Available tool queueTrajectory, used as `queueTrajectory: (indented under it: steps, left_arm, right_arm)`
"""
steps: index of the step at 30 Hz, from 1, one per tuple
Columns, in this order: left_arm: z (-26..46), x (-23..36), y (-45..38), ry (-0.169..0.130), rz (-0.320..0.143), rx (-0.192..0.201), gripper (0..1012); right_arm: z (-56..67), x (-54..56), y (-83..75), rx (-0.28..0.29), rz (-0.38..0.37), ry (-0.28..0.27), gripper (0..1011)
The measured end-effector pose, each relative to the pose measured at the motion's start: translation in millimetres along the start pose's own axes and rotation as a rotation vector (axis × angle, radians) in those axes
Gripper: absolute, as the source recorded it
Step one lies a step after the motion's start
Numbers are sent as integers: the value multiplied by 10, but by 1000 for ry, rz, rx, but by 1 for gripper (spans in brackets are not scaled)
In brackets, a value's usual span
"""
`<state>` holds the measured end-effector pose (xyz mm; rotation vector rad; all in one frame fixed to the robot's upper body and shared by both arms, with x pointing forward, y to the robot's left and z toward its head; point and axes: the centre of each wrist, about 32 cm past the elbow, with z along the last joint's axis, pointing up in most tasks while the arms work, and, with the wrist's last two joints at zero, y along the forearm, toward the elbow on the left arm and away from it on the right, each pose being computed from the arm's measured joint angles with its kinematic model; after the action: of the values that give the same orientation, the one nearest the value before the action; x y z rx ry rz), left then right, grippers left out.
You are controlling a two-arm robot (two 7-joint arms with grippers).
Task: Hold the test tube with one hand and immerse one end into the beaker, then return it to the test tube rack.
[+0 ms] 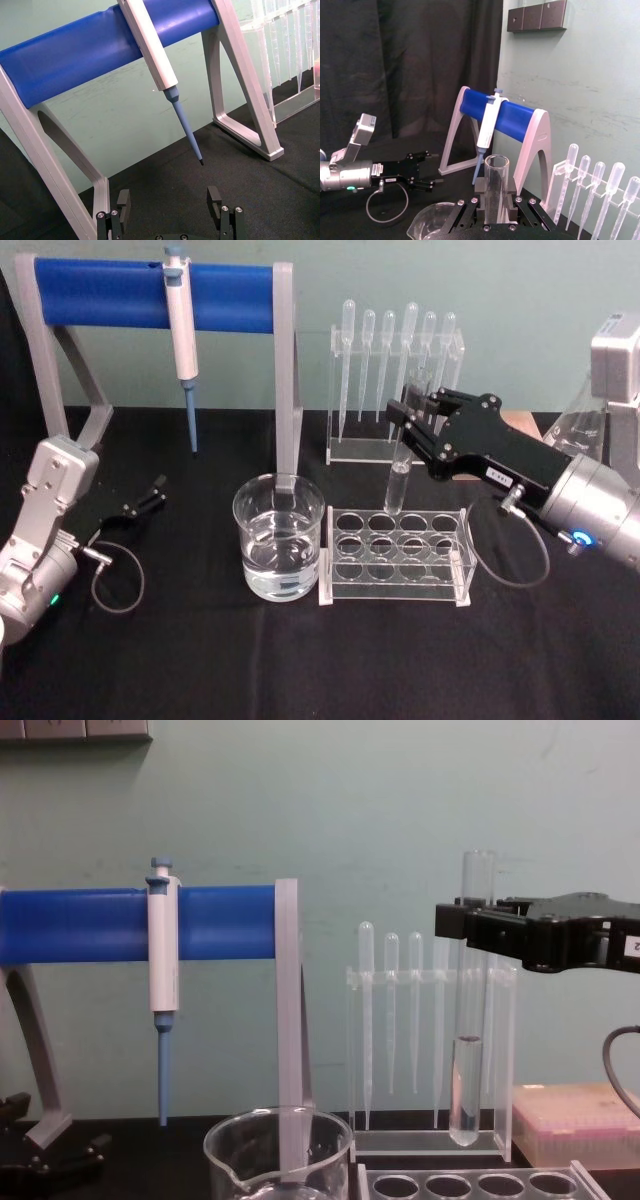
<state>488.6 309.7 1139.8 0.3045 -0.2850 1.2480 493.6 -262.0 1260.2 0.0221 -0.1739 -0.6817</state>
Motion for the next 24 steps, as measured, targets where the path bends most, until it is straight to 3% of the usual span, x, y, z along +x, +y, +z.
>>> queueTrajectory:
  steps: [24]
  left_arm:
    - [0, 0, 0, 0, 0, 0, 1000]
  right_arm:
    - [3, 2, 2, 2, -5, -2, 241]
